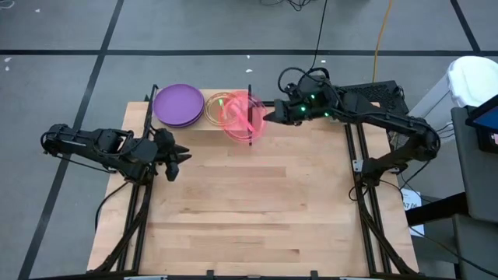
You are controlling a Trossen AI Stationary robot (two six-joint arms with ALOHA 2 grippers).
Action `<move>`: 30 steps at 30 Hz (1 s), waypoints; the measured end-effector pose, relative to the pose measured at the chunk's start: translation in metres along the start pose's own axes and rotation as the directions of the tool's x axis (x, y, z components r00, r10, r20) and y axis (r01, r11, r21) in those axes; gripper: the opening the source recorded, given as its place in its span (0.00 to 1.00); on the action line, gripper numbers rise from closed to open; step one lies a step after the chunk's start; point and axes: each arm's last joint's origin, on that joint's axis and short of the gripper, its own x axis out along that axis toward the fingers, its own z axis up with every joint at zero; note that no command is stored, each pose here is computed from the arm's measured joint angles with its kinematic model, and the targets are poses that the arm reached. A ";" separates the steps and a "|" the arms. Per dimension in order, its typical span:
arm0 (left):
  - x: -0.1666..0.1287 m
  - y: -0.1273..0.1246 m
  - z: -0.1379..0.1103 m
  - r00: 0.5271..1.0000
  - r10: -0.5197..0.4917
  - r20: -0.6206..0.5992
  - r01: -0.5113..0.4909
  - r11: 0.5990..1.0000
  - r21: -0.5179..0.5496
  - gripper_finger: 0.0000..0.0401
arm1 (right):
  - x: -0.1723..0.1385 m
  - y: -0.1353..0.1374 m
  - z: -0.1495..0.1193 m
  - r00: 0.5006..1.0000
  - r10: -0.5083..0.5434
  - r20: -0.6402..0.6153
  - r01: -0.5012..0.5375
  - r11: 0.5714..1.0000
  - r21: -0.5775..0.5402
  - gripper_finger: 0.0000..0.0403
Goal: Place and stack plates onto a shelf
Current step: Stack the pink plate on the green plate
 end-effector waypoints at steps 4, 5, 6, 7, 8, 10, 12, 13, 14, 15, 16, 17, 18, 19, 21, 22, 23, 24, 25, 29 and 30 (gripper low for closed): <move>0.000 0.000 0.000 1.000 0.000 0.001 0.000 1.000 -0.020 0.30 | 0.009 0.010 0.017 1.000 -0.005 -0.024 0.004 0.999 -0.042 0.00; 0.000 0.000 0.000 1.000 0.000 0.001 0.000 1.000 -0.024 0.30 | 0.012 0.012 0.020 0.999 -0.016 -0.032 0.015 0.998 -0.054 0.00; 0.000 0.000 0.000 1.000 0.000 0.001 0.000 1.000 -0.029 0.30 | 0.014 0.015 0.024 0.999 -0.022 -0.032 0.020 0.997 -0.069 0.00; 0.000 0.000 0.000 1.000 0.000 0.001 0.000 0.999 -0.039 0.30 | 0.016 0.018 0.028 0.999 -0.024 -0.029 0.022 0.996 -0.085 0.00; 0.000 0.000 0.000 1.000 0.000 0.001 0.000 0.999 -0.049 0.30 | 0.017 0.019 0.032 0.999 -0.033 -0.028 0.031 0.995 -0.098 0.00; 0.000 0.000 0.000 1.000 -0.001 0.001 0.001 0.998 -0.065 0.30 | 0.020 0.021 0.040 0.999 -0.033 -0.015 0.031 0.992 -0.122 0.00; 0.000 0.000 0.000 1.000 0.000 0.001 0.000 0.997 -0.072 0.30 | 0.024 0.019 0.050 0.999 -0.034 -0.011 0.032 0.990 -0.138 0.00; 0.000 0.000 0.000 1.000 0.000 0.001 0.000 0.997 -0.073 0.30 | 0.027 0.016 0.056 0.999 -0.038 -0.003 0.037 0.988 -0.149 0.00; 0.000 0.000 0.000 1.000 0.000 0.001 0.000 0.997 -0.072 0.30 | 0.030 0.013 0.060 0.999 -0.045 0.006 0.045 0.986 -0.159 0.00; 0.000 0.000 0.000 1.000 0.000 0.001 0.000 0.997 -0.072 0.30 | 0.034 0.010 0.065 0.999 -0.046 0.018 0.049 0.984 -0.173 0.00; 0.000 0.000 0.000 1.000 0.000 0.001 0.000 0.997 -0.071 0.30 | 0.038 0.007 0.070 0.998 -0.046 0.030 0.051 0.982 -0.184 0.00; 0.000 0.000 0.000 1.000 0.000 0.001 0.000 0.998 -0.064 0.30 | 0.042 0.004 0.074 0.998 -0.046 0.040 0.052 0.980 -0.192 0.00; 0.000 0.000 0.000 1.000 0.000 0.001 0.000 0.998 -0.058 0.30 | 0.046 0.000 0.079 0.998 -0.046 0.050 0.055 0.979 -0.197 0.00; 0.000 0.000 0.000 1.000 0.000 0.001 0.000 0.999 -0.053 0.30 | 0.051 -0.003 0.084 0.997 -0.045 0.060 0.057 0.977 -0.204 0.00; 0.000 0.000 0.000 1.000 0.000 0.000 0.000 0.999 -0.051 0.30 | 0.062 -0.011 0.092 0.996 -0.050 0.075 0.065 0.974 -0.216 0.00; 0.000 0.000 0.000 1.000 0.000 0.000 0.000 0.999 -0.050 0.30 | 0.068 -0.016 0.097 0.995 -0.047 0.087 0.066 0.973 -0.222 0.00; 0.000 0.000 0.000 1.000 0.000 0.000 0.000 0.999 -0.049 0.30 | 0.073 -0.020 0.101 0.994 -0.049 0.094 0.069 0.971 -0.228 0.00; 0.000 0.000 0.000 1.000 0.000 0.000 0.000 0.999 -0.049 0.30 | 0.079 -0.025 0.104 0.994 -0.053 0.100 0.075 0.969 -0.233 0.00; 0.000 0.000 0.000 1.000 0.000 0.000 0.000 0.999 -0.049 0.30 | 0.085 -0.029 0.108 0.992 -0.055 0.109 0.080 0.968 -0.238 0.00; 0.000 0.000 0.000 1.000 0.000 0.000 0.000 0.999 -0.049 0.30 | 0.100 -0.047 0.119 0.986 -0.091 0.136 0.122 0.964 -0.238 0.00; 0.000 0.000 0.000 1.000 0.001 0.000 -0.001 0.999 -0.050 0.30 | 0.104 -0.051 0.121 0.986 -0.099 0.135 0.129 0.963 -0.236 0.00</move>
